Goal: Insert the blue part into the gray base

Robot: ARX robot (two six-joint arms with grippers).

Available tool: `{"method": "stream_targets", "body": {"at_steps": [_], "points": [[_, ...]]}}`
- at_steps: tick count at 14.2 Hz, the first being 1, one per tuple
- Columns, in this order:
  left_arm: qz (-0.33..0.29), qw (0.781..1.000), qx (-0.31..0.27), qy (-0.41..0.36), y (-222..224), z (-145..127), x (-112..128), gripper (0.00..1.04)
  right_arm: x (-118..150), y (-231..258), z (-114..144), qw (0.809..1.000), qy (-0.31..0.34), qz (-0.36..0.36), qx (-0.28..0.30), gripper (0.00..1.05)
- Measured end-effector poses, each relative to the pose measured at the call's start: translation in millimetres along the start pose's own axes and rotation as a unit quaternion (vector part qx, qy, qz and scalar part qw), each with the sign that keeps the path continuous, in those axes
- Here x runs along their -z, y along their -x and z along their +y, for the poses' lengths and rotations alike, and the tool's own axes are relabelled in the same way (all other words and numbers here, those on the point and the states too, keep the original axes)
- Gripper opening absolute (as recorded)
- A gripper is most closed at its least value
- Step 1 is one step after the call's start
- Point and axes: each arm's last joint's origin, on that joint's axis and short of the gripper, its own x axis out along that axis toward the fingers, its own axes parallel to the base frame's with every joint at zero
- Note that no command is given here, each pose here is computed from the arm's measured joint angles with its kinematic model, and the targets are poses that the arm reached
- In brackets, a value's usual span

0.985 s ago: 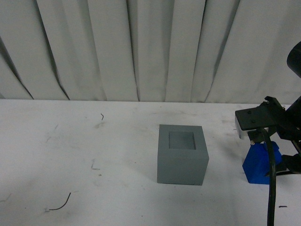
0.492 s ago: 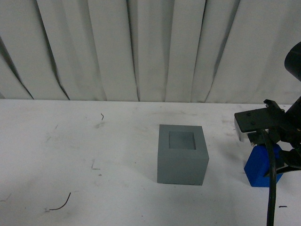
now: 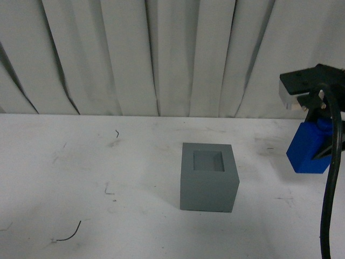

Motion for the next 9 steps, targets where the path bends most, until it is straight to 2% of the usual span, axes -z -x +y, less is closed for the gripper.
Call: {"method": "stream_targets", "body": {"at_steps": [2, 4, 7, 9], "points": [[0.0, 1.0, 0.0, 0.0, 0, 0, 0, 0.98, -17, 9, 0, 1.0, 0.013, -0.007, -0.006, 0.47], [0.0, 1.0, 0.0, 0.0, 0, 0, 0, 0.98, -46, 8, 4, 0.999, 0.031, -0.014, -0.025, 0.47], [0.0, 1.0, 0.0, 0.0, 0, 0, 0, 0.98, -91, 14, 5, 0.998, 0.049, -0.031, -0.02, 0.47], [0.0, 1.0, 0.0, 0.0, 0, 0, 0, 0.98, -111, 11, 4, 0.998, 0.047, -0.037, -0.024, 0.47]]}}
